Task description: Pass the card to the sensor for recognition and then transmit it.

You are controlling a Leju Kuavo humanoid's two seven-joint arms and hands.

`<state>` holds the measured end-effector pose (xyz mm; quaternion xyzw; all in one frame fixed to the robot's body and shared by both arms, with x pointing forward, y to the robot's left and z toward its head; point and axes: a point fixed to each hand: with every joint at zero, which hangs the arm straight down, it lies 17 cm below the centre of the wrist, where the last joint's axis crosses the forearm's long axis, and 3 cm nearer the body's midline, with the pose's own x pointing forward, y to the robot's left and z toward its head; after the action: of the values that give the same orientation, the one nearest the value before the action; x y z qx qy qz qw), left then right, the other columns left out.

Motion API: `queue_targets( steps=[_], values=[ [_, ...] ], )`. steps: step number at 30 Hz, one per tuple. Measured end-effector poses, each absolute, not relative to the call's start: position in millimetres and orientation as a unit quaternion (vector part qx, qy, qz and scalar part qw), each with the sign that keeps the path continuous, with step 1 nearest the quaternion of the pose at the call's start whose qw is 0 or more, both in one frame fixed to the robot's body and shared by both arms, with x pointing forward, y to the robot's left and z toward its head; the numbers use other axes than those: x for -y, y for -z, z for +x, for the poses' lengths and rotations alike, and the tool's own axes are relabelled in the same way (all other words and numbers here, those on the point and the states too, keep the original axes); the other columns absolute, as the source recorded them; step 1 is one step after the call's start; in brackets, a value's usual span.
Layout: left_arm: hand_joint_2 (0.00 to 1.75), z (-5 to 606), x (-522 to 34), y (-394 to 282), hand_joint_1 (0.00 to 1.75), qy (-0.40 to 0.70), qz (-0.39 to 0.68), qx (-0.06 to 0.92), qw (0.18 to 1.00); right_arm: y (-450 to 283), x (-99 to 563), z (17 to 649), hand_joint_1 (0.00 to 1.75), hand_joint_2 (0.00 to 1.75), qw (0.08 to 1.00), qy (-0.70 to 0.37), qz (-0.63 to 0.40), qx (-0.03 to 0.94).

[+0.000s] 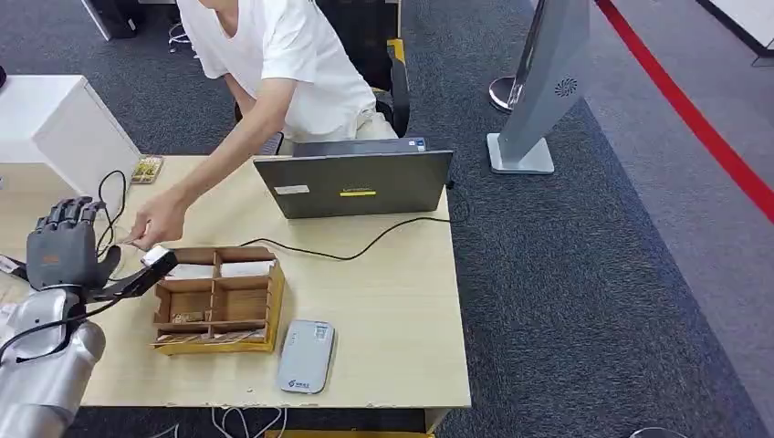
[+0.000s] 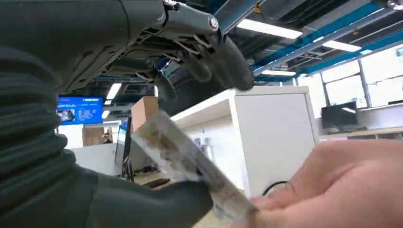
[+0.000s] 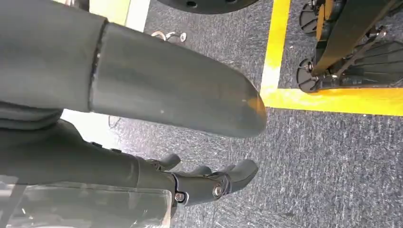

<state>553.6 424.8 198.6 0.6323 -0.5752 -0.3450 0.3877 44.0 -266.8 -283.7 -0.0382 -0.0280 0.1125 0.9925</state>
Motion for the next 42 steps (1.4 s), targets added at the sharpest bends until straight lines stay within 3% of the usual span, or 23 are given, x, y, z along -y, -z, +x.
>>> queue_targets(
  steps=[42],
  values=[
    [1.75,551.5,-423.1,-192.6,1.75,0.343,0.623,0.581,0.395,283.7,266.7,43.9,0.00,0.00,0.992,-0.113,-0.038,0.029]
  ],
)
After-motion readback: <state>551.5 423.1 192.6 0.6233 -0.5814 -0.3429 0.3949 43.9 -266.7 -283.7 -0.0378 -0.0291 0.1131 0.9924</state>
